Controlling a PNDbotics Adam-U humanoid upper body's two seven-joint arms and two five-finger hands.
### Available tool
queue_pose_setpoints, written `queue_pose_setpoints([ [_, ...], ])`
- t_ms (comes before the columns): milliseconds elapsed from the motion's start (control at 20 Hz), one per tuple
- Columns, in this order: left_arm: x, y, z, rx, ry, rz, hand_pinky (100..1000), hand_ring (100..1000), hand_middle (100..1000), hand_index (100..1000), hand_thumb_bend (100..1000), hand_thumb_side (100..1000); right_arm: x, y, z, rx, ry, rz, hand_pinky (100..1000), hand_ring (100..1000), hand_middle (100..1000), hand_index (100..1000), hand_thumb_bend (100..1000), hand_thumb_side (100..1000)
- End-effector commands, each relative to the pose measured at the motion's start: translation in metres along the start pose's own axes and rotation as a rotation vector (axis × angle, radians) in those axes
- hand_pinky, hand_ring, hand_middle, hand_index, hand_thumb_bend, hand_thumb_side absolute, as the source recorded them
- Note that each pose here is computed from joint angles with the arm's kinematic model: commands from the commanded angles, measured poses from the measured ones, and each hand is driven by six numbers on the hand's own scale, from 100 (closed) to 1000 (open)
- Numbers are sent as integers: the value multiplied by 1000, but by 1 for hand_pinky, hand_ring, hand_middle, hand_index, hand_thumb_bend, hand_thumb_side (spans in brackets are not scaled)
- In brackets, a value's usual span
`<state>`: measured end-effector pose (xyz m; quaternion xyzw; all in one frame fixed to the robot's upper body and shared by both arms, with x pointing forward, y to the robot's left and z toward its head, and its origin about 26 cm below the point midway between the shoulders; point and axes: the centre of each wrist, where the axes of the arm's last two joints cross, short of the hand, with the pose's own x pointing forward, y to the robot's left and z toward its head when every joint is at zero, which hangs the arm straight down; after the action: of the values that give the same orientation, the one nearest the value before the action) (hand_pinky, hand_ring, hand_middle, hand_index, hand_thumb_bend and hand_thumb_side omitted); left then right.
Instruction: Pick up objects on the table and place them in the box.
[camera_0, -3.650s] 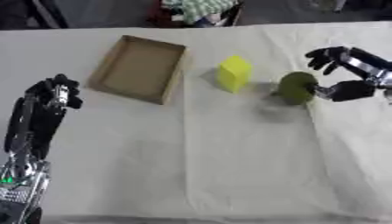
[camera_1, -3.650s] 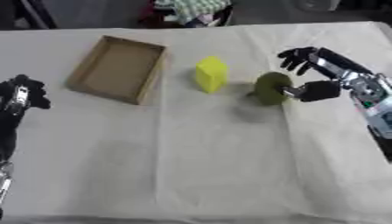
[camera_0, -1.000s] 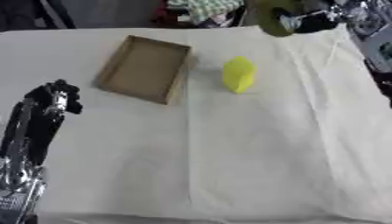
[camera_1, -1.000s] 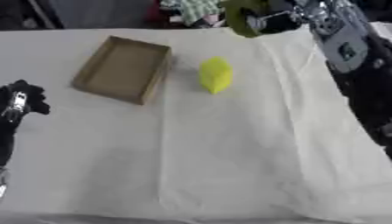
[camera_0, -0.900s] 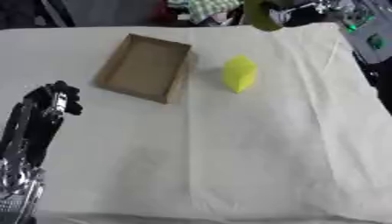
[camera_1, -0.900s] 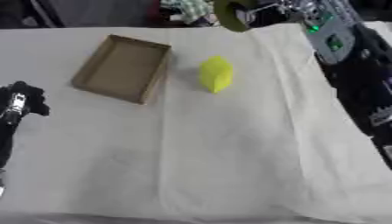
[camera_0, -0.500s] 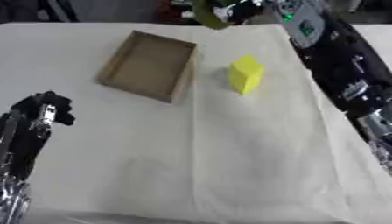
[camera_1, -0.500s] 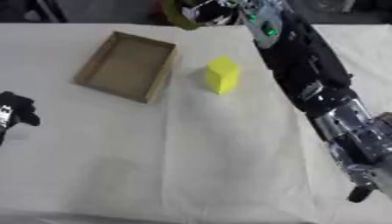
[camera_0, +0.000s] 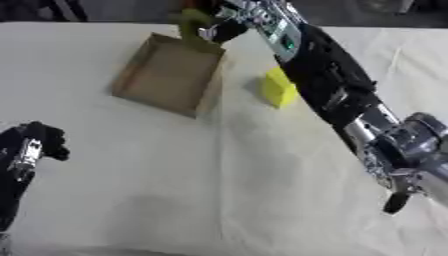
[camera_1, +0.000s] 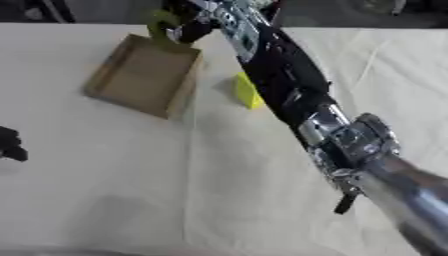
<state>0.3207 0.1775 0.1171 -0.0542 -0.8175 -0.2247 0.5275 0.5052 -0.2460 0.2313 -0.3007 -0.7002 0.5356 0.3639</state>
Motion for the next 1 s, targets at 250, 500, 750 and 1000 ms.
queue_pose_setpoints([
  [250, 5, -4, -6, -36, -25, 5, 526, 492, 491, 599, 100, 702, -1, 14, -4, 26, 45, 48, 637, 704, 550, 696, 100, 279],
  [500, 6, -5, -7, -45, -29, 7, 527, 493, 492, 599, 100, 704, 3, 19, -6, 70, 8, 78, 719, 824, 880, 977, 169, 446],
  [750, 6, -5, -7, -46, -30, 6, 527, 494, 492, 599, 100, 706, 18, -6, -11, -43, -57, 110, 732, 849, 938, 1000, 267, 511],
  [1000, 5, -3, -5, -35, -25, -1, 527, 494, 493, 599, 100, 707, 36, -38, -10, -177, -132, 144, 722, 838, 907, 989, 238, 481],
])
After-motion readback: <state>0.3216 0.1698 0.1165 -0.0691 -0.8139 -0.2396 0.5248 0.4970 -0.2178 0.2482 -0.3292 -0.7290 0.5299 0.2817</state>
